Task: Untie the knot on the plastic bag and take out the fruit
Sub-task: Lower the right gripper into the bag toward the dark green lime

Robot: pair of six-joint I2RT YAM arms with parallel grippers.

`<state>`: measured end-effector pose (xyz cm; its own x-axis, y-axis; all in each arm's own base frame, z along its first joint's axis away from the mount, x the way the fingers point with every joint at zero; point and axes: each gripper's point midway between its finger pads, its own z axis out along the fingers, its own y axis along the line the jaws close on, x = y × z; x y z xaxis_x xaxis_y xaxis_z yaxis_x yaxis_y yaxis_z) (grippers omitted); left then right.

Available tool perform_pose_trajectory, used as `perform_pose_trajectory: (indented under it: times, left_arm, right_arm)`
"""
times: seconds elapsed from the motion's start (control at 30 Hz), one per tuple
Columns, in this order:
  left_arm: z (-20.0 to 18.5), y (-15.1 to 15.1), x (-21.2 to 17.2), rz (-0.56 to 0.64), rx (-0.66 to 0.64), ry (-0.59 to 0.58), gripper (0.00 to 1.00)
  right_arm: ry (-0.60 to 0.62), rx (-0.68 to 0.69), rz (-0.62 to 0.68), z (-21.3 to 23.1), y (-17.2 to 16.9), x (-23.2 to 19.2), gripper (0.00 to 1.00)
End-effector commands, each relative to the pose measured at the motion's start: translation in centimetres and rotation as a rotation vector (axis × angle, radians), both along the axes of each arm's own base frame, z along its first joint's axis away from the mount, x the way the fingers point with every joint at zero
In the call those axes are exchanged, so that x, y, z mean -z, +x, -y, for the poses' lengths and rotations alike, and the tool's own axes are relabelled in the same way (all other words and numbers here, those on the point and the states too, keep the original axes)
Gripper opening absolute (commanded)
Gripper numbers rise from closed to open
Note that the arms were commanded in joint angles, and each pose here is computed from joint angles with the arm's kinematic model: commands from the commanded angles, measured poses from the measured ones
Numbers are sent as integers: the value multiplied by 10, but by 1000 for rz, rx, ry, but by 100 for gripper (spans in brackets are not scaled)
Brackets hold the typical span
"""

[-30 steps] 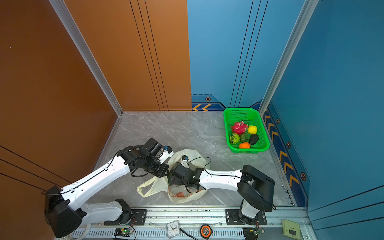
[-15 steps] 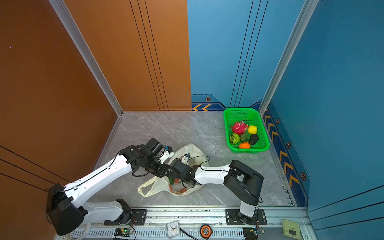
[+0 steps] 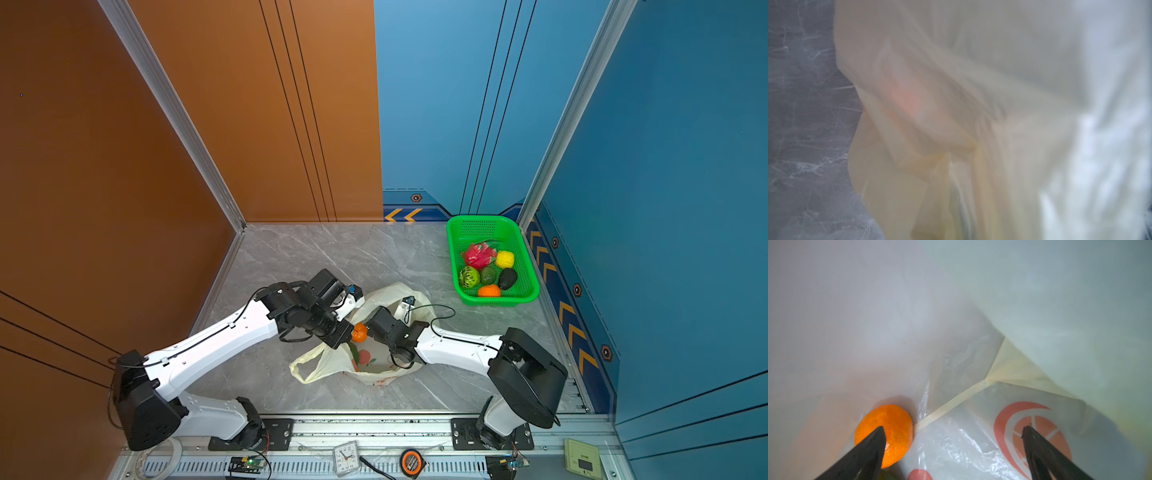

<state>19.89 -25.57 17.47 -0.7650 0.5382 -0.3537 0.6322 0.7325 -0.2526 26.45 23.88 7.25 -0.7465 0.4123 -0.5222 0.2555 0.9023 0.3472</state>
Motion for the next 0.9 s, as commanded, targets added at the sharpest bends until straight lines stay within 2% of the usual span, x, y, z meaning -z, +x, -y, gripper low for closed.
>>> perform_pose_trajectory:
  times: [0.0,0.1,0.2,0.4,0.67,0.87]
  left_arm:
    - [13,10,-17,96,62,10,0]
    - [28,7,-24,128,95,-4,0]
    - [28,0,-5,88,66,38,0]
    - [7,-9,26,66,-51,112,0]
    - [-9,-22,45,38,-108,138,0]
    - [-14,-19,47,52,-150,140,0]
  right_arm:
    - [-153,69,-14,56,-10,6,100]
    - [-160,76,-8,74,-16,0,100]
    - [-123,43,-13,72,-21,-5,100]
    - [50,-90,-46,28,-29,-3,100]
    - [234,-285,-78,-36,-48,-6,99]
    - [226,-405,-143,-52,-70,0,96]
